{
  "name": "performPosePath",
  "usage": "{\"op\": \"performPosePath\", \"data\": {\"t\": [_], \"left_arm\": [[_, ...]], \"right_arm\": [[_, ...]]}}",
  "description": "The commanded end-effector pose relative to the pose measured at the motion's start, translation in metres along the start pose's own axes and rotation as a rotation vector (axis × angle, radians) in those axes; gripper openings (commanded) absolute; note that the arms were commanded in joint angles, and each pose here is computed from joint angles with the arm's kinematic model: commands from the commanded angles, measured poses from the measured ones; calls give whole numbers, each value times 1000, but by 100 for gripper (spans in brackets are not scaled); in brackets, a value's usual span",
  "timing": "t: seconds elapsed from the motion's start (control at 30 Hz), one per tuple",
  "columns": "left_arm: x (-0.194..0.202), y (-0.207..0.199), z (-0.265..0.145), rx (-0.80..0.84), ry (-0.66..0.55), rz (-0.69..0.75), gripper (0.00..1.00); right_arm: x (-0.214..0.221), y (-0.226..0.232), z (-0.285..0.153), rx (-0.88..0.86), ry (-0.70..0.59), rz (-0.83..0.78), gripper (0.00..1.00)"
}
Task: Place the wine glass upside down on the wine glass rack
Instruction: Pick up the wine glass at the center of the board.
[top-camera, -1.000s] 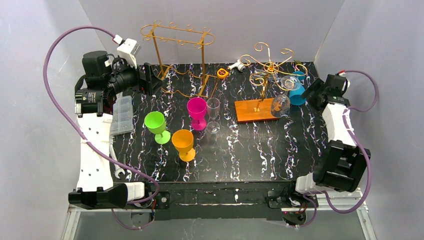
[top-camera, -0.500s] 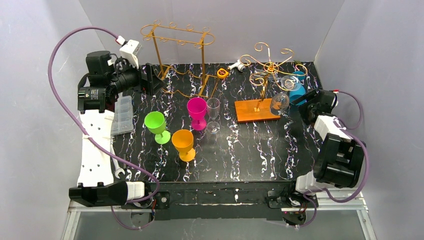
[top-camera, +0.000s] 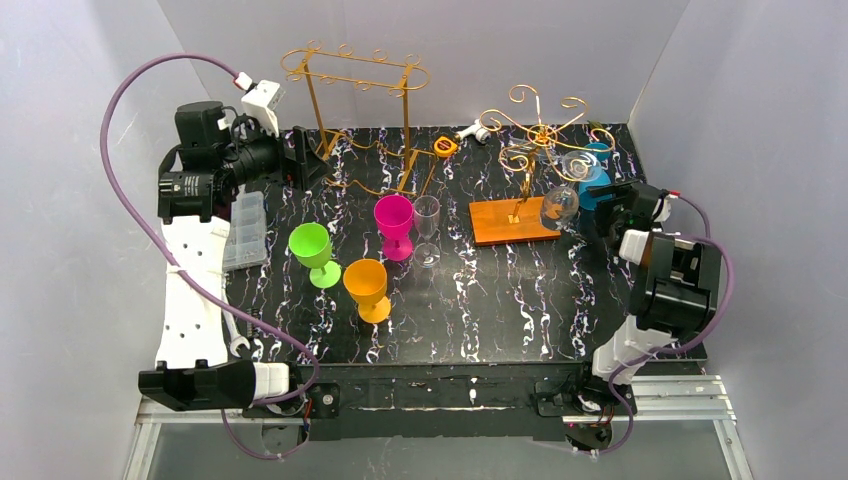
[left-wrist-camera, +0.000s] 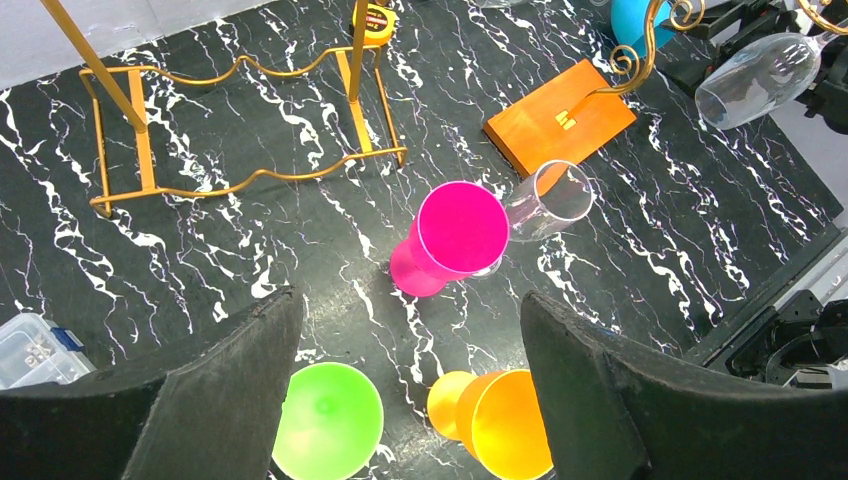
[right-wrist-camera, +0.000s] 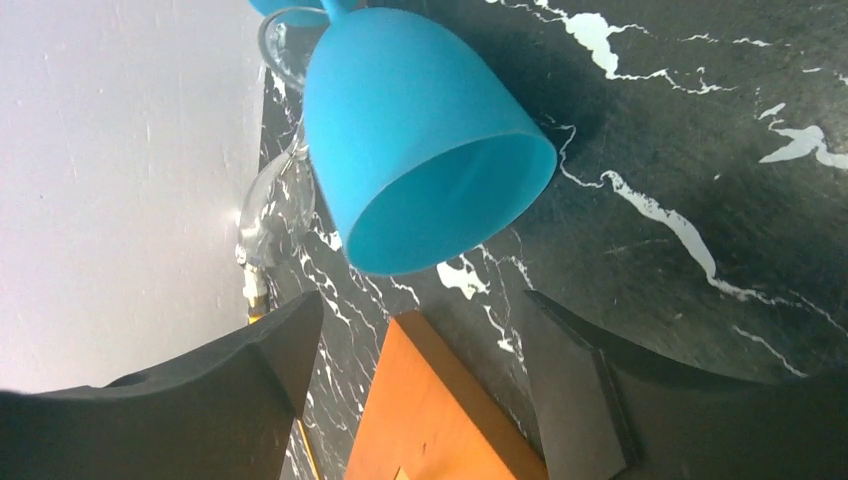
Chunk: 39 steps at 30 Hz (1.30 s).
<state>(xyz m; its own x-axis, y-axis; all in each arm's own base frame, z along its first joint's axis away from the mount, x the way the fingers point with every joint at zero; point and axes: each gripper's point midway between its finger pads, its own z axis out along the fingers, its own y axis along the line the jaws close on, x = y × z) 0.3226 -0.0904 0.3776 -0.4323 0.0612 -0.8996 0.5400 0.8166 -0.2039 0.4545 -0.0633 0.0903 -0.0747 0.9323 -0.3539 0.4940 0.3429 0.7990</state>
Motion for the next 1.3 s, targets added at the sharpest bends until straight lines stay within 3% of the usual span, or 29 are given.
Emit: {"op": "performPosePath", "data": {"t": [0.0,0.43,0.53,0.63,0.73,0.9,1.1,1.27], "left_arm": [[2,2,2,2,6,-1,78],[12,11,10,-10,38,-11,78],[13,11,11,-8,42,-13,78],[12,11,11,-7,40,-12,78],[11,8,10,0,35,-14,78],[8,0,4,21,18,-19,78],[5,-9,-3,35,2,-11,78],[0,-18,-10,59,-14,-17,78]], "right_arm": [[-20,19,14,-98,-91,73,79],[-39,36,48,-166,-160,151,66],[-43,42,49,-196,-173,158,54],[-44,46,43,-213,-187,155,31],[-48,50,26,-214,-217,139,13],[-56,59,-18,-189,-280,53,2],[-73,62,-74,-143,-388,-54,1],[-80,92,-120,-223,-419,-112,1]]}}
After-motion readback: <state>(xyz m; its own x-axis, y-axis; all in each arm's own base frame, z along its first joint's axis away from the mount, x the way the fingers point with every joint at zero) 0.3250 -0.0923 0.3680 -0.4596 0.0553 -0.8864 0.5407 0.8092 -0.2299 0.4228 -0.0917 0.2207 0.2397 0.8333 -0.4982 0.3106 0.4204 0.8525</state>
